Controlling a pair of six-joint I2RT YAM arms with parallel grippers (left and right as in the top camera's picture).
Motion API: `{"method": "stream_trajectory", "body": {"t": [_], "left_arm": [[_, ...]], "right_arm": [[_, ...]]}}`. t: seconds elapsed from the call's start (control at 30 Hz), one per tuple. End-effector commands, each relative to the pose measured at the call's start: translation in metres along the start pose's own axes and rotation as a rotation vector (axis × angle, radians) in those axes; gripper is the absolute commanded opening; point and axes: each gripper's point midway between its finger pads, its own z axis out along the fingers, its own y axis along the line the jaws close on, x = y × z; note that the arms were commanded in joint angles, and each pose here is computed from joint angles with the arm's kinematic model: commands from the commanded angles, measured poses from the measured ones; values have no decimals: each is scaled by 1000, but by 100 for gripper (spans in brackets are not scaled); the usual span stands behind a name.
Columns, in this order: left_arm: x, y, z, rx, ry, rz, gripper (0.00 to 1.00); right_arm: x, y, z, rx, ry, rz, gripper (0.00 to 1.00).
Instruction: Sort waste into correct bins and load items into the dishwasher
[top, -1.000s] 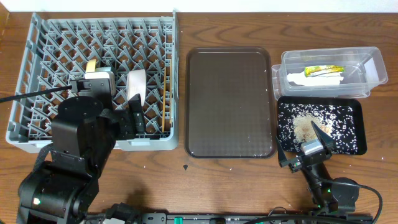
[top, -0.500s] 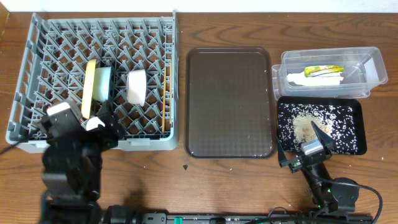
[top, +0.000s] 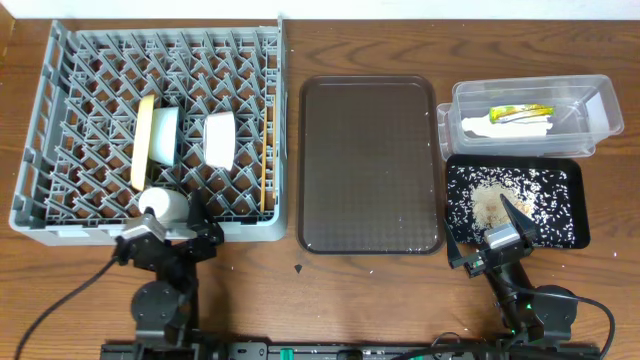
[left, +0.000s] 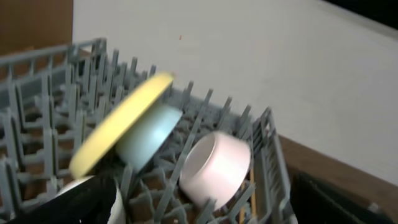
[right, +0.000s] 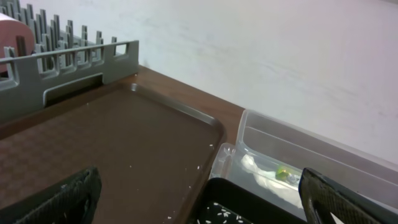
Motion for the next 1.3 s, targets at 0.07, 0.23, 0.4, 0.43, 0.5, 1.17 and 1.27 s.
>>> {"method": "stream_trajectory", "body": {"t": [0.07,0.23,0.4,0.43,0.5,1.17,1.27], "left_arm": [[28,5,6,27,4,-3,90],[55,15,10,1,71,11,89],[55,15,10,1,70,10,90],[55,15,10,0,72,10,90],[56,15,10,0,73,11,89],[56,15,10,0,73,11,89],[56,15,10,0,73,11,90]], "right_arm": [[1,-1,0,7,1,-4,99],[1,-1,0,7,1,-4,99],[1,-1,0,7,1,-4,99],[1,-1,0,6,1,-4,99],[1,-1,0,7,1,-4,99],[1,-1,0,7,1,-4,99],[1,-1,0,7,1,-4,99]]}}
